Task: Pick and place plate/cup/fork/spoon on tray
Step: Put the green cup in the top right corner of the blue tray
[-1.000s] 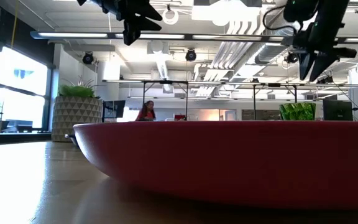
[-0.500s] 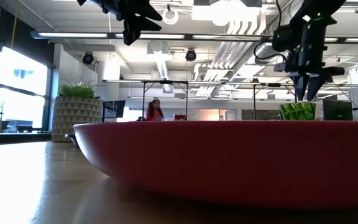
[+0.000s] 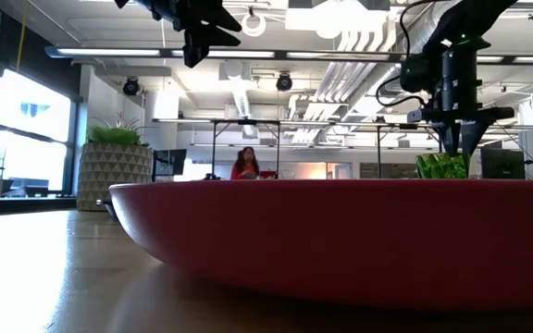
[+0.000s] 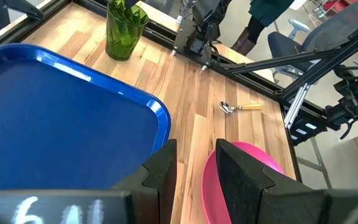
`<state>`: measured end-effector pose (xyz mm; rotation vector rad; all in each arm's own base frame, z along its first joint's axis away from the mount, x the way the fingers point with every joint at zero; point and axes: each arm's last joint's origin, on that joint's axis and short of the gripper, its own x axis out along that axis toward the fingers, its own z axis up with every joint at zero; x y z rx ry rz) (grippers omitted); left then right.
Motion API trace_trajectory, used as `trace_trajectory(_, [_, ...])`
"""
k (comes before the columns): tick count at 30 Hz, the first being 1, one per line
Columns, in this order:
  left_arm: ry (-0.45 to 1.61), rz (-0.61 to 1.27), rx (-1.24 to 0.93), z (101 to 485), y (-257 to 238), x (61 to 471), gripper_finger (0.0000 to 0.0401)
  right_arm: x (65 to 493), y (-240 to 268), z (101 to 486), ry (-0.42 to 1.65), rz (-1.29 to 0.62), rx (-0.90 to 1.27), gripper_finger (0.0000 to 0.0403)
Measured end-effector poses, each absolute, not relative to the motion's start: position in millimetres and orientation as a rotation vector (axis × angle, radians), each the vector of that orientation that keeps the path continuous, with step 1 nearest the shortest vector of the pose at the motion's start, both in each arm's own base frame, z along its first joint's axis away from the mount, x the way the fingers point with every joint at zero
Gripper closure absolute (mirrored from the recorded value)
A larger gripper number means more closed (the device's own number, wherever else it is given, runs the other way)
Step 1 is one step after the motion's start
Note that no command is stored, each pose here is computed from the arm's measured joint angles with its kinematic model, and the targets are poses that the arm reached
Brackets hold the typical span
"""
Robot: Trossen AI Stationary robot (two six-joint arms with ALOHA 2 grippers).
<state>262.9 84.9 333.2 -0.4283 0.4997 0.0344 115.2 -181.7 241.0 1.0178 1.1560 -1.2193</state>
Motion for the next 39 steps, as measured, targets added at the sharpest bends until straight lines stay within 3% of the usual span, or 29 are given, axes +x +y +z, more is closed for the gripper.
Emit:
trace_trajectory(13, [0.5,0.026,-0.397,333.2,84.9,262.9,0.0301,118.3,-185.4,233.7,1.161,-1.247,1.089,0.0285])
trace_trajectory(24, [0.5,0.026,-0.397,333.2,84.9,262.9,0.0301,118.5,-185.6,233.9,1.165,-1.235,1.074,0.0396])
trace_trajectory(39, [0.5,0.027,-0.401,333.2,84.9,262.9,0.0301,127.2,-187.8,253.7,1.133,-1.2,1.02,0.0401])
